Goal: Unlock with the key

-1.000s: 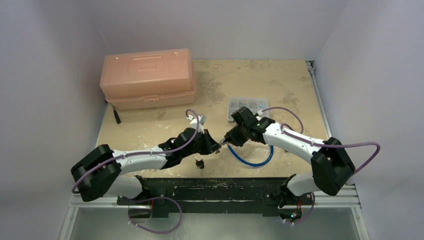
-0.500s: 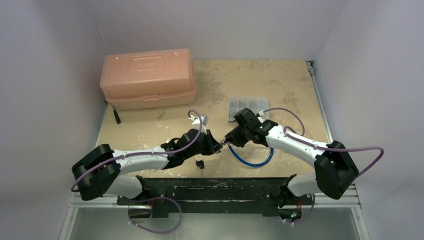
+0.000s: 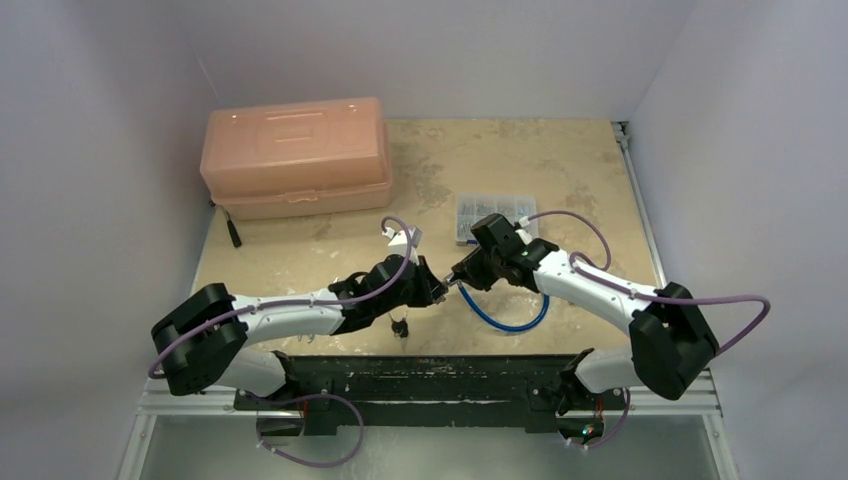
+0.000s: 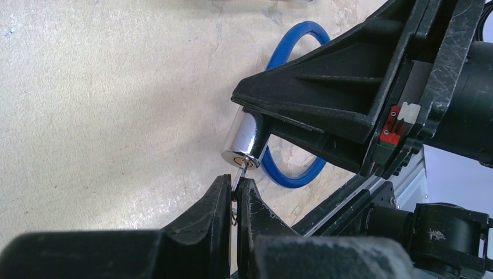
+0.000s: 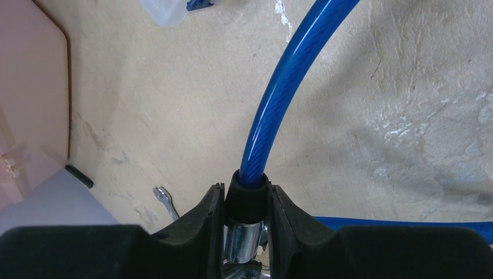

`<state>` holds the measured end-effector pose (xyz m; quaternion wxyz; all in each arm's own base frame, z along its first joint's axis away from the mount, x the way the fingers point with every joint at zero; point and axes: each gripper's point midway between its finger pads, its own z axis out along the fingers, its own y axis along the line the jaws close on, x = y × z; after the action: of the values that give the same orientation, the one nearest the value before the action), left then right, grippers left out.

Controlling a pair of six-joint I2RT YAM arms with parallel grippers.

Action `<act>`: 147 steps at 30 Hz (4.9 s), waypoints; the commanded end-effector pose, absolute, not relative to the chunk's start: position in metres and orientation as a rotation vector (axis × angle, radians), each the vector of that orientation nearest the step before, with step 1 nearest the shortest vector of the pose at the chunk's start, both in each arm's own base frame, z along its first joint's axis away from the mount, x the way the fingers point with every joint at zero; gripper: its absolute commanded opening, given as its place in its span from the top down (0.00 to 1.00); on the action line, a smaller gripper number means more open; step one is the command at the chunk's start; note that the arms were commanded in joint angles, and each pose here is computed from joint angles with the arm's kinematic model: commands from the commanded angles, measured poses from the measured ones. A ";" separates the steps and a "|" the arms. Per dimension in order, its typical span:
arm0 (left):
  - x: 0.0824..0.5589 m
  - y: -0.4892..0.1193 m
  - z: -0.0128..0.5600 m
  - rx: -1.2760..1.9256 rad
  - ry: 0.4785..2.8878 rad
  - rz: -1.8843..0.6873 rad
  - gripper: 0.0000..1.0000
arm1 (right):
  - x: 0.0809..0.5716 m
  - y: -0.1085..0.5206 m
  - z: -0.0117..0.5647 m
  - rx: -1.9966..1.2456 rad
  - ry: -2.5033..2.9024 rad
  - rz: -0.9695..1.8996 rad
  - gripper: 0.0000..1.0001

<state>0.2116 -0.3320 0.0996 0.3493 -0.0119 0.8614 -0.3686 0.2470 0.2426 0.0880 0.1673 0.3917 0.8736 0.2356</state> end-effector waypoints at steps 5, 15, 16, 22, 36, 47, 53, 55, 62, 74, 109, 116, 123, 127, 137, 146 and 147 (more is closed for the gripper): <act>0.241 -0.343 0.131 -0.096 2.099 -0.953 1.00 | 0.232 0.283 0.117 0.929 2.587 0.907 1.00; 0.240 -0.344 0.130 -0.013 2.068 -0.938 1.00 | 0.232 0.283 0.123 0.849 2.621 0.864 1.00; 0.240 -0.343 0.129 0.002 2.071 -0.926 1.00 | 0.232 0.283 0.123 0.848 2.620 0.862 1.00; 0.237 -0.342 0.132 0.078 2.071 -0.905 1.00 | 0.234 0.278 0.124 0.861 2.603 0.838 1.00; 0.228 -0.341 0.140 0.289 2.037 -0.870 1.00 | 0.240 0.266 0.120 1.014 2.528 0.786 1.00; 0.230 -0.352 0.142 0.499 1.969 -0.824 1.00 | 0.238 0.262 0.126 1.049 2.534 0.752 1.00; 0.246 -0.343 0.139 0.516 1.970 -0.642 1.00 | 0.234 0.268 0.133 1.046 2.561 0.794 1.00; 0.248 -0.340 0.143 0.526 1.940 -0.576 1.00 | 0.234 0.268 0.136 1.049 2.559 0.797 1.00; 0.247 -0.340 0.153 0.689 1.806 -0.355 1.00 | 0.234 0.267 0.142 1.068 2.543 0.811 1.00; 0.222 -0.335 0.183 0.975 1.395 -0.281 1.00 | 0.233 0.268 0.152 1.094 2.518 0.851 1.00; 0.184 -0.295 0.211 0.908 1.369 -0.459 0.01 | 0.241 0.263 0.145 1.098 2.487 0.802 1.00; 0.200 -0.293 0.212 0.761 1.503 -0.718 0.02 | 0.242 0.265 0.146 1.083 2.492 0.814 1.00; 0.216 -0.306 0.212 0.645 1.624 -0.972 0.10 | 0.241 0.265 0.147 1.076 2.490 0.819 1.00; 0.222 -0.312 0.210 0.580 1.642 -1.080 0.13 | 0.241 0.264 0.148 1.072 2.484 0.819 1.00; 0.228 -0.330 0.190 0.601 1.695 -1.171 0.25 | 0.242 0.262 0.152 1.064 2.473 0.818 1.00; 0.228 -0.341 0.173 0.614 1.738 -1.240 0.40 | 0.242 0.261 0.152 1.067 2.467 0.815 1.00; 0.229 -0.341 0.171 0.614 1.744 -1.241 0.40 | 0.242 0.260 0.153 1.067 2.463 0.816 1.00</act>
<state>0.2233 -0.3291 0.1400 0.4215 0.2428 0.7394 -0.4655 0.2359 0.2566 0.1288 0.1470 0.3814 0.8747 0.2605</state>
